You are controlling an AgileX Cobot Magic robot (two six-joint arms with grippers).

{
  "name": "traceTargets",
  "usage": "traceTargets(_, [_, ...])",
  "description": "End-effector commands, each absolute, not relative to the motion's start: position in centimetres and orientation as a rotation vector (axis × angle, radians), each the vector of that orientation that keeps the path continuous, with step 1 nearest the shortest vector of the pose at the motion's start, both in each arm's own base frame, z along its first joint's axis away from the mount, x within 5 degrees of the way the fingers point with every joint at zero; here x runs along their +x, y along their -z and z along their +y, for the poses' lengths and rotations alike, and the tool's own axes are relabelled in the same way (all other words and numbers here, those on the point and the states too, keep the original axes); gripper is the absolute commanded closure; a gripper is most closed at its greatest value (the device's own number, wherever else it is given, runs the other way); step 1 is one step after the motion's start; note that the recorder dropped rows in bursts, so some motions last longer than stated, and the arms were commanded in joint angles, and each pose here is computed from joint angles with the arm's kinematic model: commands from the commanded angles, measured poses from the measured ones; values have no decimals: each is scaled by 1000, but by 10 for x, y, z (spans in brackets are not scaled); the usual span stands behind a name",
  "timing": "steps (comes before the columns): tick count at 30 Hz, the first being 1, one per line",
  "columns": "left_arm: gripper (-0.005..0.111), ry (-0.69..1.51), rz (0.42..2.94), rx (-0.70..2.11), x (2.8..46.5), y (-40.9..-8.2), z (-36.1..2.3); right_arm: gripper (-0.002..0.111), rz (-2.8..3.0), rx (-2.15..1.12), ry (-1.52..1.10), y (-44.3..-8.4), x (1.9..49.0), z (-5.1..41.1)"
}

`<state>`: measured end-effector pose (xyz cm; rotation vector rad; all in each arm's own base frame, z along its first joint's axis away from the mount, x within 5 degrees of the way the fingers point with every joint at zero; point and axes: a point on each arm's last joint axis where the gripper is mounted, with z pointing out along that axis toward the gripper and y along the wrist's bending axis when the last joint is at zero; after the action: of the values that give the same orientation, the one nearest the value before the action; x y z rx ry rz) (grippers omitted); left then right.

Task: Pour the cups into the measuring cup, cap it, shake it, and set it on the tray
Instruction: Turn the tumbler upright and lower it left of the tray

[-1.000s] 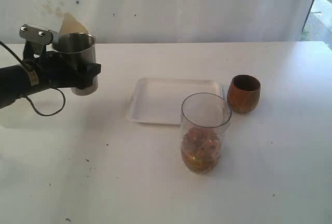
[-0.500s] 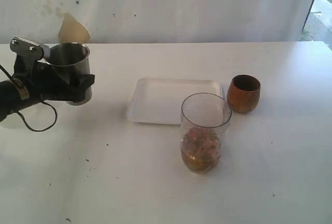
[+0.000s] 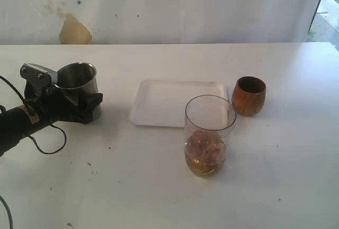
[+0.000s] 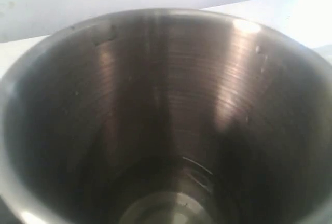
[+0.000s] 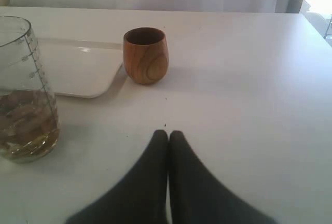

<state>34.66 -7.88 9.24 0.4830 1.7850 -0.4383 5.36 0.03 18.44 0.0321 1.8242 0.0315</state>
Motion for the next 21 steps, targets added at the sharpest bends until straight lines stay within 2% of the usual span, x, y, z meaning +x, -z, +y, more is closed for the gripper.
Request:
traceTargets(1, [106,444,1733,454,348,-96,-79,108,1825,38,-30,-182,54,0])
traceTargets(3, [98,443,1737,454,348,-95,-79,108,1825,38,-30,-182,54,0])
traceTargets(5, [82,443,1737,454,348,-95,-79,108,1825,38,-30,-182,54,0])
traceTargets(6, [71,443,1737,454,348,-95,-79,108,1825,38,-30,-182,54,0])
traceTargets(9, [26,438,1738,442,349,-96,-78,108,1825,38,-30,-182,54,0])
traceTargets(11, [0,428,1752,430,349,-95,-77,108,1825,38,-30,-182,54,0])
traceTargets(21, [2,414,1808,439,348,-93,-76,108,1825,38,-30,-182,54,0])
